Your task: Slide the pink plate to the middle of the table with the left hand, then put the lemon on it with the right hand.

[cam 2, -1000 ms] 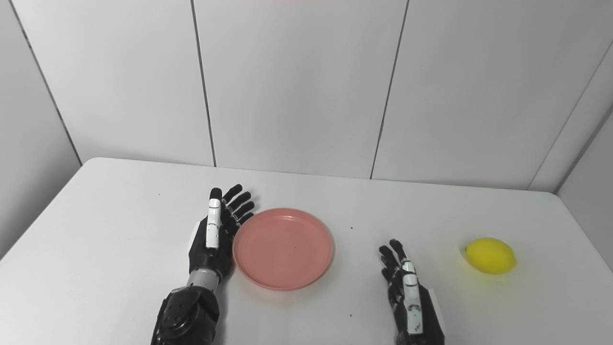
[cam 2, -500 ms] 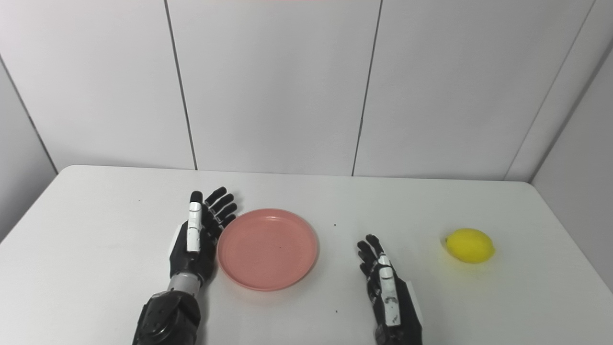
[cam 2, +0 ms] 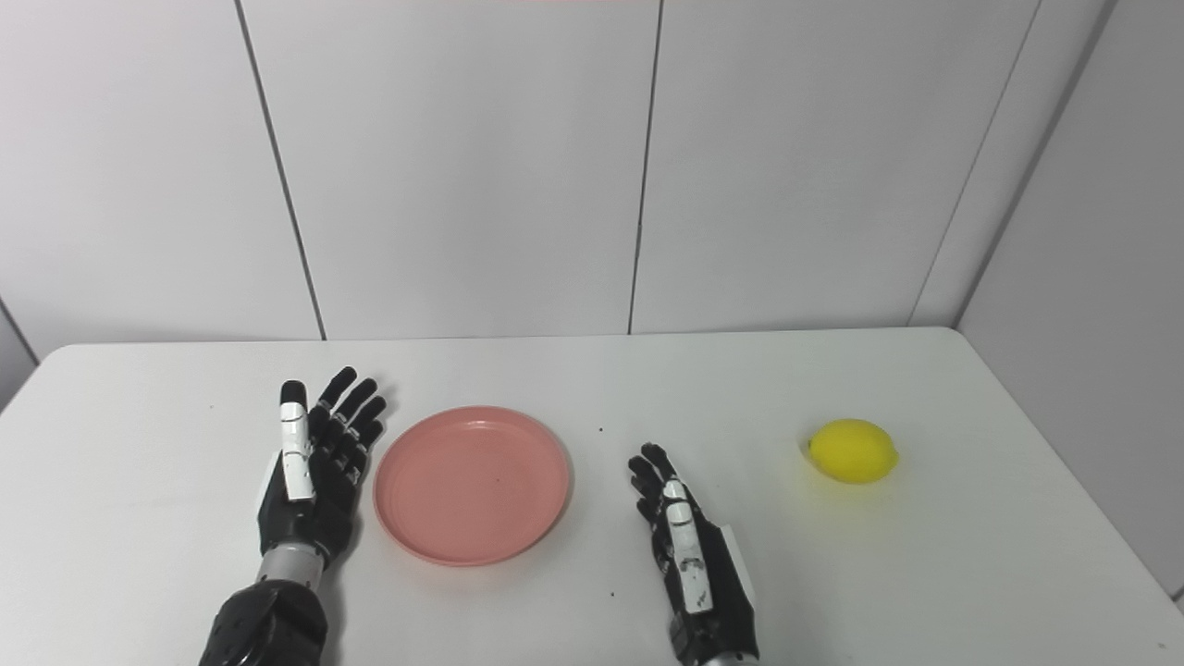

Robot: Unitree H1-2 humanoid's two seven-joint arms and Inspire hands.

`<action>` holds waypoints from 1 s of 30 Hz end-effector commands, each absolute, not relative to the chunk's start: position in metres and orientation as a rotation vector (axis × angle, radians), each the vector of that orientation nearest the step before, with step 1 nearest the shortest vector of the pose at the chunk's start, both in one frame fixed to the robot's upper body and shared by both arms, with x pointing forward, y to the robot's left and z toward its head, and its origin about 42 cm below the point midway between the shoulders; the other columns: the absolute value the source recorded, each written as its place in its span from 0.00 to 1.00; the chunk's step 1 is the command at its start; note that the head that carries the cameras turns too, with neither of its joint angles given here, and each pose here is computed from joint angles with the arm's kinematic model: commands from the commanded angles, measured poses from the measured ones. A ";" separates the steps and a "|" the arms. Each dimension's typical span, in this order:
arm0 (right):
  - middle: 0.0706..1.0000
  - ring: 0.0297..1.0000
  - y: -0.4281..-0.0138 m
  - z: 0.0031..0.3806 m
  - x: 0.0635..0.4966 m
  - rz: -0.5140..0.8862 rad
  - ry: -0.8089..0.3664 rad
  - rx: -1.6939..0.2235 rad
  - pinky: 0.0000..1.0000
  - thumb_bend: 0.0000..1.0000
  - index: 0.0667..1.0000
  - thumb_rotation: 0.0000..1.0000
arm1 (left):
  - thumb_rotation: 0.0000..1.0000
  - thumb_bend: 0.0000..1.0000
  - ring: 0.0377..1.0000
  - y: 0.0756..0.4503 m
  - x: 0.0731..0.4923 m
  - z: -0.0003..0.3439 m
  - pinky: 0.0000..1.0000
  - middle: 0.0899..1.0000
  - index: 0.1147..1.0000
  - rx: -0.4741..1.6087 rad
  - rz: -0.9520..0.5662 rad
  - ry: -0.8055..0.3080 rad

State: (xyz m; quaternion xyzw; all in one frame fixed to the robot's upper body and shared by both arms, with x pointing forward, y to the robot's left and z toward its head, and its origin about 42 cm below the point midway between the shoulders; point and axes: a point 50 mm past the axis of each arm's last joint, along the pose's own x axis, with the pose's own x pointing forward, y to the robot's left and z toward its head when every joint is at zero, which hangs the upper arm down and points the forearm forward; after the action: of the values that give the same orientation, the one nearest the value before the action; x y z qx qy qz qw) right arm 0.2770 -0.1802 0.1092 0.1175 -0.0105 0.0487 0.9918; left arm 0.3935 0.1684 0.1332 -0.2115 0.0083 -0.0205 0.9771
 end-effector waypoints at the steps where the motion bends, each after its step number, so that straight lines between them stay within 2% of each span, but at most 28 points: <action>1: 0.89 0.94 -0.173 0.085 0.267 0.090 0.090 0.256 0.98 0.73 0.90 0.94 | 0.94 0.67 0.88 0.174 0.392 0.123 0.96 0.85 0.85 -0.406 -0.035 0.080; 12: 0.89 0.94 -0.168 0.085 0.267 0.088 0.093 0.256 0.99 0.73 0.90 0.95 | 0.92 0.67 0.86 0.182 0.395 0.122 0.90 0.84 0.84 -0.398 -0.014 0.076; 18: 0.88 0.93 -0.163 0.084 0.269 0.087 0.098 0.259 0.99 0.72 0.90 0.95 | 0.92 0.66 0.87 0.188 0.398 0.118 0.90 0.85 0.82 -0.405 -0.015 0.074; 23: 0.89 0.94 -0.161 0.085 0.269 0.088 0.096 0.262 0.99 0.72 0.91 0.95 | 0.88 0.68 0.88 0.190 0.399 0.118 0.91 0.86 0.81 -0.428 -0.009 0.080; 30: 0.89 0.94 -0.158 0.082 0.270 0.087 0.105 0.259 1.00 0.73 0.91 0.94 | 0.90 0.67 0.87 0.192 0.399 0.116 0.91 0.85 0.78 -0.411 -0.014 0.074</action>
State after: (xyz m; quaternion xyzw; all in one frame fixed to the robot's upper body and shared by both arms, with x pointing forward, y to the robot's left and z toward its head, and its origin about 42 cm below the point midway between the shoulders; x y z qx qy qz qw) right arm 0.2814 -0.1640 0.1087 0.1206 -0.0084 0.0476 0.9915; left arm 0.4033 0.1902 0.1314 -0.2062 0.0045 -0.0156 0.9784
